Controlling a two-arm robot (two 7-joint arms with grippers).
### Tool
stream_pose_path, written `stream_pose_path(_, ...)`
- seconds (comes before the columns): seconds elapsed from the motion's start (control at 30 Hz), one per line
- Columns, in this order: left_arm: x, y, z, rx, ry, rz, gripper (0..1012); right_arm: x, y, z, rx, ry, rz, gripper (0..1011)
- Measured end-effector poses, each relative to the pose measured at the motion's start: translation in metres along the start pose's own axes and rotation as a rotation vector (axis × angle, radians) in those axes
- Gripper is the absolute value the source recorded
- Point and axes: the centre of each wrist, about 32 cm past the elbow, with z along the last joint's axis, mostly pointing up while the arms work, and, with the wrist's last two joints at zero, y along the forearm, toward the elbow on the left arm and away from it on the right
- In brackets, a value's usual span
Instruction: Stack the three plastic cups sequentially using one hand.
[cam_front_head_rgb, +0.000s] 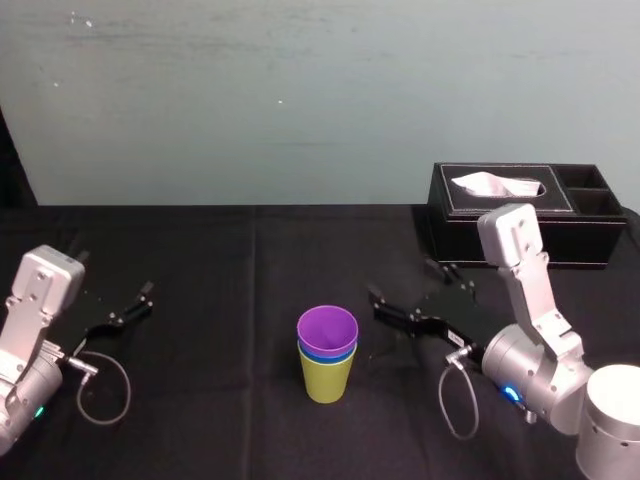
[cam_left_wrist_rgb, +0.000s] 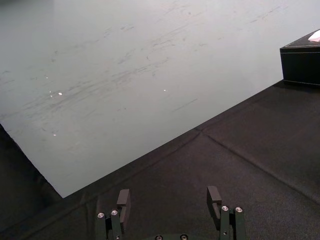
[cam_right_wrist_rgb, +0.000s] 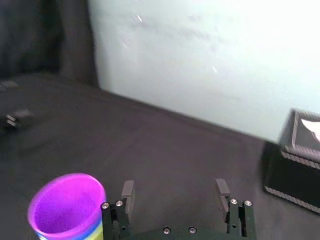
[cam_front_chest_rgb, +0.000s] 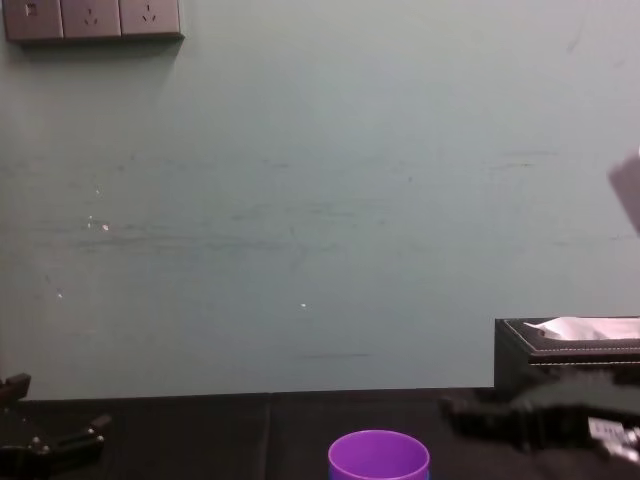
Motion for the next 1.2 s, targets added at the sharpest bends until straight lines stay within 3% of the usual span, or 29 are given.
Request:
stream_pose_path(0.07, 0.0, 0.0, 0.0, 0.0, 0.0, 0.0, 1000, -0.0006, 0.001, -0.007, -0.053, 0.002, -0.039, 1004)
stream_pose_path(0.3, 0.0, 0.0, 0.0, 0.0, 0.0, 0.0, 1000, -0.0023, 0.006, -0.019, -0.124, 0.0, -0.089, 1004)
stream_pose_path(1.2, 0.0, 0.0, 0.0, 0.0, 0.0, 0.0, 1000, -0.0016, 0.008, -0.021, -0.14, 0.005, -0.09, 1004)
